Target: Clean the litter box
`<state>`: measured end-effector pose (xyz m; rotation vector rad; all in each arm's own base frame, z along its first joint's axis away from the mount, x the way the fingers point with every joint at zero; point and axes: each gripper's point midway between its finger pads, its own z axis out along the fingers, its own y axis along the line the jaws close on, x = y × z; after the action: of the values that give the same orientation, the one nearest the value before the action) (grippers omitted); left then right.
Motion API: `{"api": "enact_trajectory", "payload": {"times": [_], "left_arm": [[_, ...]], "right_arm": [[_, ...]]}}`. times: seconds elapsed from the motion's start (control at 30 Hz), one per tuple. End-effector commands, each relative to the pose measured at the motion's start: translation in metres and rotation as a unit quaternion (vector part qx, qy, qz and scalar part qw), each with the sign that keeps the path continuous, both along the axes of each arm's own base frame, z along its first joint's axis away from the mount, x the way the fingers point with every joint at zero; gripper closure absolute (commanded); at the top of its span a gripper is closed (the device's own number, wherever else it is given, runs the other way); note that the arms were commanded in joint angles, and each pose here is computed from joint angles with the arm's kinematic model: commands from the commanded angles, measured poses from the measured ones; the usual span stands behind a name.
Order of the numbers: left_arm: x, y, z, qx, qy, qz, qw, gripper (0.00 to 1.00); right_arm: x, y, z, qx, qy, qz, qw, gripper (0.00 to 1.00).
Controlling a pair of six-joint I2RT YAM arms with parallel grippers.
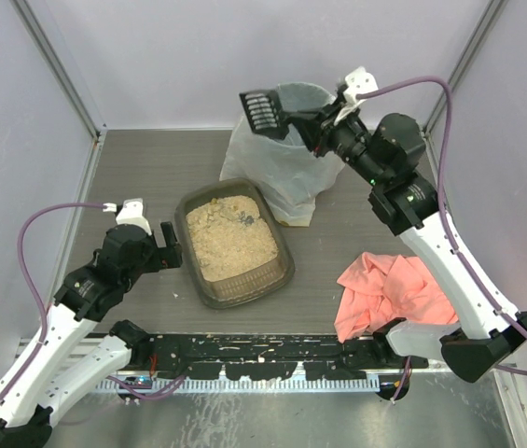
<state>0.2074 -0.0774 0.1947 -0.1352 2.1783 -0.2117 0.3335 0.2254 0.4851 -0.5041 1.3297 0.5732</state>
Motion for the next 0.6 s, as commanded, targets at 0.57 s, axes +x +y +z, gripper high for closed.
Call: {"api": "enact_trajectory", "payload": {"times": [0.57], "left_arm": [[0.049,-0.060,0.084,-0.070,-0.198,-0.089,0.974,0.00]], "right_arm": [[-0.034,0.061,-0.163,-0.083,0.349,0.025,0.933,0.99]]}}
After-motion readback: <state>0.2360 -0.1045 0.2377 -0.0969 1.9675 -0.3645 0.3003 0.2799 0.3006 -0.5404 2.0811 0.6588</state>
